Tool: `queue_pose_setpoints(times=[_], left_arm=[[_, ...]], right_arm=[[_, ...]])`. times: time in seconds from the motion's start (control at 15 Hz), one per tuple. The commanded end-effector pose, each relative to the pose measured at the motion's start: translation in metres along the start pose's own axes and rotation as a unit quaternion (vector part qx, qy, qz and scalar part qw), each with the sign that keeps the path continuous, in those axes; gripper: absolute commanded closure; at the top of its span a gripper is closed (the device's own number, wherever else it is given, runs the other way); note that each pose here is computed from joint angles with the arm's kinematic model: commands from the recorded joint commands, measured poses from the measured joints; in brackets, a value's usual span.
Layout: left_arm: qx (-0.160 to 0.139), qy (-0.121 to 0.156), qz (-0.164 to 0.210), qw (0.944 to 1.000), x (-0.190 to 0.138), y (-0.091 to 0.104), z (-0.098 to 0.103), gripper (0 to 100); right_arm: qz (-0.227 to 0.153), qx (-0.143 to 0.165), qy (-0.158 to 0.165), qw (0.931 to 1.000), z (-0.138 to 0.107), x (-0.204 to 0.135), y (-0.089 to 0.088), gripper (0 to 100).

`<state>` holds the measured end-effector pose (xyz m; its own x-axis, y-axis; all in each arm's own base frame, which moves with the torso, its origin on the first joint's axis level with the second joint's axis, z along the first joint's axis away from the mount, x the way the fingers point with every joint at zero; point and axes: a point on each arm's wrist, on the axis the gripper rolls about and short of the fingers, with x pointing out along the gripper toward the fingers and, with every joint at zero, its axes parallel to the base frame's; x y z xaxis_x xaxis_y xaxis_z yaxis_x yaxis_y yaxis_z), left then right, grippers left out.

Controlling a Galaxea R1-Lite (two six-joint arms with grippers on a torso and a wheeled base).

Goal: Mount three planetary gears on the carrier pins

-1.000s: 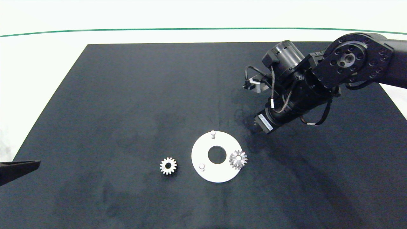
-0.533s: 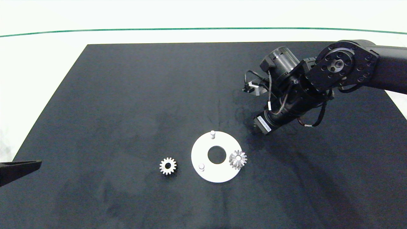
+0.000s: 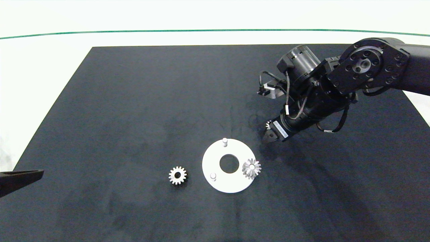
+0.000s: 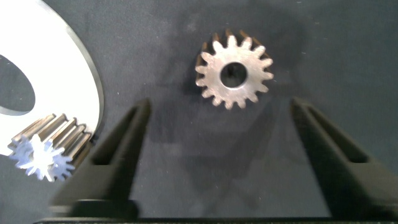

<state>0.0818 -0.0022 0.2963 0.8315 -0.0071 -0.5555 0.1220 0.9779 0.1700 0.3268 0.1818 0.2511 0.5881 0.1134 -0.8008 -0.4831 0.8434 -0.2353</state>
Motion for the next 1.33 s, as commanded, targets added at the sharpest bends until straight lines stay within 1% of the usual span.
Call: queue_pose_setpoints(times=[0.07, 0.13, 0.2, 0.27, 0.33, 0.4, 0.47, 0.53, 0.67, 0.73, 0.87, 0.93, 1.0, 1.07, 1.33], left_arm=[[0.001, 0.003, 0.000, 1.0000, 0.001, 0.000, 0.000, 0], [0.001, 0.001, 0.000, 1.0000, 0.000, 0.000, 0.000, 0], [0.001, 0.001, 0.000, 1.0000, 0.000, 0.000, 0.000, 0], [0.001, 0.001, 0.000, 1.0000, 0.000, 0.000, 0.000, 0], [0.001, 0.001, 0.000, 1.0000, 0.000, 0.000, 0.000, 0], [0.001, 0.001, 0.000, 1.0000, 0.000, 0.000, 0.000, 0], [0.001, 0.001, 0.000, 1.0000, 0.000, 0.000, 0.000, 0], [0.001, 0.001, 0.000, 1.0000, 0.000, 0.000, 0.000, 0], [0.001, 0.002, 0.000, 1.0000, 0.001, 0.000, 0.000, 0], [0.001, 0.002, 0.000, 1.0000, 0.001, 0.000, 0.000, 0], [0.000, 0.002, 0.001, 1.0000, 0.001, 0.000, 0.000, 0], [0.001, 0.003, 0.002, 1.0000, 0.001, 0.000, 0.000, 0], [0.001, 0.003, 0.002, 1.0000, 0.001, 0.000, 0.000, 0], [0.001, 0.003, 0.002, 1.0000, 0.001, 0.000, 0.000, 0], [0.000, 0.003, 0.003, 1.0000, 0.001, 0.001, 0.000, 0]], right_arm=[[0.003, -0.003, -0.053, 0.9986, 0.001, -0.043, 0.004, 0], [-0.002, 0.005, -0.101, 0.9948, 0.003, -0.065, 0.000, 0], [-0.011, 0.012, -0.175, 0.9844, 0.009, -0.092, -0.006, 0], [-0.028, 0.010, -0.257, 0.9658, 0.015, -0.116, -0.012, 0], [-0.037, -0.002, -0.270, 0.9622, 0.010, -0.109, -0.011, 0], [-0.048, -0.014, -0.290, 0.9558, -0.001, -0.100, -0.009, 0], [-0.051, -0.014, -0.307, 0.9503, -0.008, -0.095, -0.006, 0], [-0.053, -0.012, -0.314, 0.9480, -0.016, -0.092, -0.004, 0], [-0.051, -0.013, -0.298, 0.9529, -0.024, -0.085, -0.003, 0], [-0.052, -0.013, -0.285, 0.9571, -0.028, -0.077, -0.004, 0], [-0.051, -0.013, -0.267, 0.9623, -0.034, -0.066, -0.004, 0], [-0.049, -0.011, -0.263, 0.9636, -0.034, -0.063, -0.004, 0], [-0.049, -0.005, -0.251, 0.9668, -0.033, -0.052, -0.005, 0], [-0.052, -0.001, -0.244, 0.9685, -0.031, -0.045, -0.008, 0], [-0.049, -0.002, -0.224, 0.9733, -0.029, -0.025, -0.007, 0]])
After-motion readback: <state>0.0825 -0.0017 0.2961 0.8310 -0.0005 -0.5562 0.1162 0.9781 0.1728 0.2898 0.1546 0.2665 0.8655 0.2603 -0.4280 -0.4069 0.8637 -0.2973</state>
